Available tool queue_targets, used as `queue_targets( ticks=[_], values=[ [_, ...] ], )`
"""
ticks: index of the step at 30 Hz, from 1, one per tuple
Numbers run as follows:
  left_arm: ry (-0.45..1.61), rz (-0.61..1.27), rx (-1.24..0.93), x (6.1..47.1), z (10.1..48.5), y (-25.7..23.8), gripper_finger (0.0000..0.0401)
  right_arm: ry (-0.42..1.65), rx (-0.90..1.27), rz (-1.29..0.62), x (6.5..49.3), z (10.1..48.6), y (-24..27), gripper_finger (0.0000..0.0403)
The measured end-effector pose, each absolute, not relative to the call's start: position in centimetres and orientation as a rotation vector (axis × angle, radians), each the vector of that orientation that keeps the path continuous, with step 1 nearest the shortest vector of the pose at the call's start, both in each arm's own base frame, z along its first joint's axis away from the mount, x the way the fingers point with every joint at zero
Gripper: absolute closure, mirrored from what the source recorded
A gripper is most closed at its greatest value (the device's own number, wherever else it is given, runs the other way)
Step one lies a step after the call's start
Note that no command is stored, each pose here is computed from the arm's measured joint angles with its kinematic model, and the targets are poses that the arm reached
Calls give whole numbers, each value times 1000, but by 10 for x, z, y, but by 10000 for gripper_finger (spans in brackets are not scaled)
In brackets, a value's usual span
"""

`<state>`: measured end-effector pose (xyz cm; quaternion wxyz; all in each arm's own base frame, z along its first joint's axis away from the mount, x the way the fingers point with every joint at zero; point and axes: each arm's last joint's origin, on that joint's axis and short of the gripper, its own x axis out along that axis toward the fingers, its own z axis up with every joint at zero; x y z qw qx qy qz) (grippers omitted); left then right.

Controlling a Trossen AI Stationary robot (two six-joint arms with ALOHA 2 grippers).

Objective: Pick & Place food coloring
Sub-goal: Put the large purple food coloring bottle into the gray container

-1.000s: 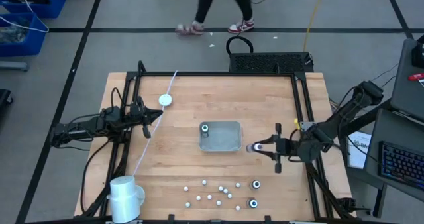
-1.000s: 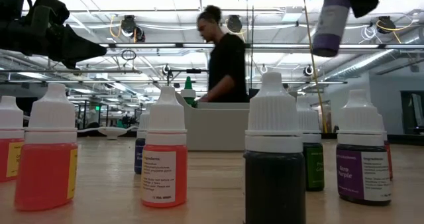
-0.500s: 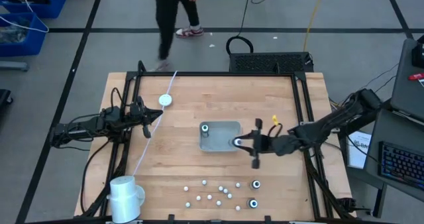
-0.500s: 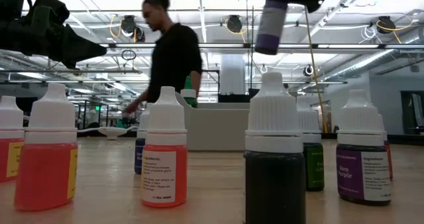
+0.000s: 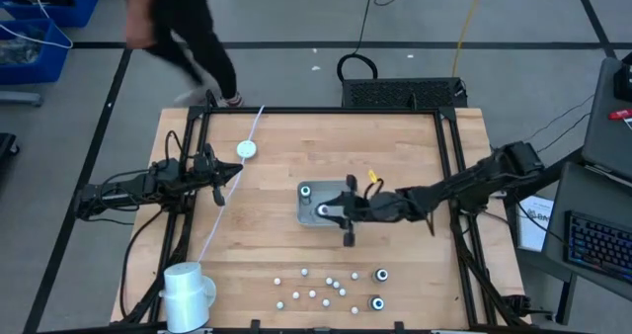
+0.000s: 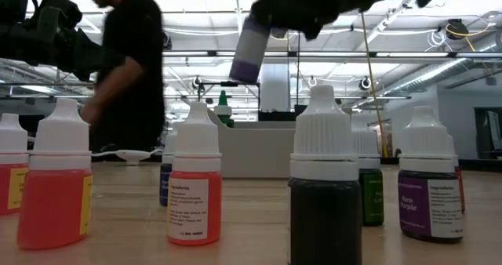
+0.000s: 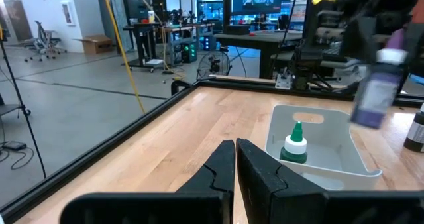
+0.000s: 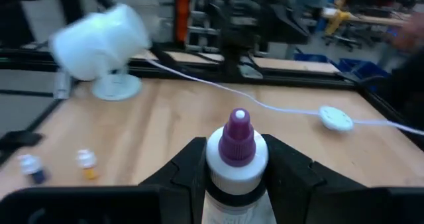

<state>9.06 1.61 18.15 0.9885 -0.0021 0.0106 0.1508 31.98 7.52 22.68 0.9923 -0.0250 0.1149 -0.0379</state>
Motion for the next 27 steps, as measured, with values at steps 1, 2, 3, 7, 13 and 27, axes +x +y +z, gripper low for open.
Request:
queue_targets(
  ticks=[1, 2, 3, 7, 13, 27],
  values=[
    [20, 303, -1, 91, 182, 16, 380, 240, -40, -90, 322, 224, 72, 292],
    [19, 303, -1, 91, 182, 16, 380, 250, -32, -105, 324, 220, 68, 292],
    [17, 303, -1, 91, 182, 16, 380, 260, -25, -116, 326, 217, 65, 292],
    [9, 303, -1, 91, 183, 16, 380, 271, -6, -116, 335, 202, 60, 292],
    [4, 303, 0, 91, 183, 16, 380, 269, 29, -94, 344, 187, 54, 292],
    [6, 303, 25, 91, 183, 16, 380, 279, 32, -117, 350, 183, 47, 292]
  ],
)
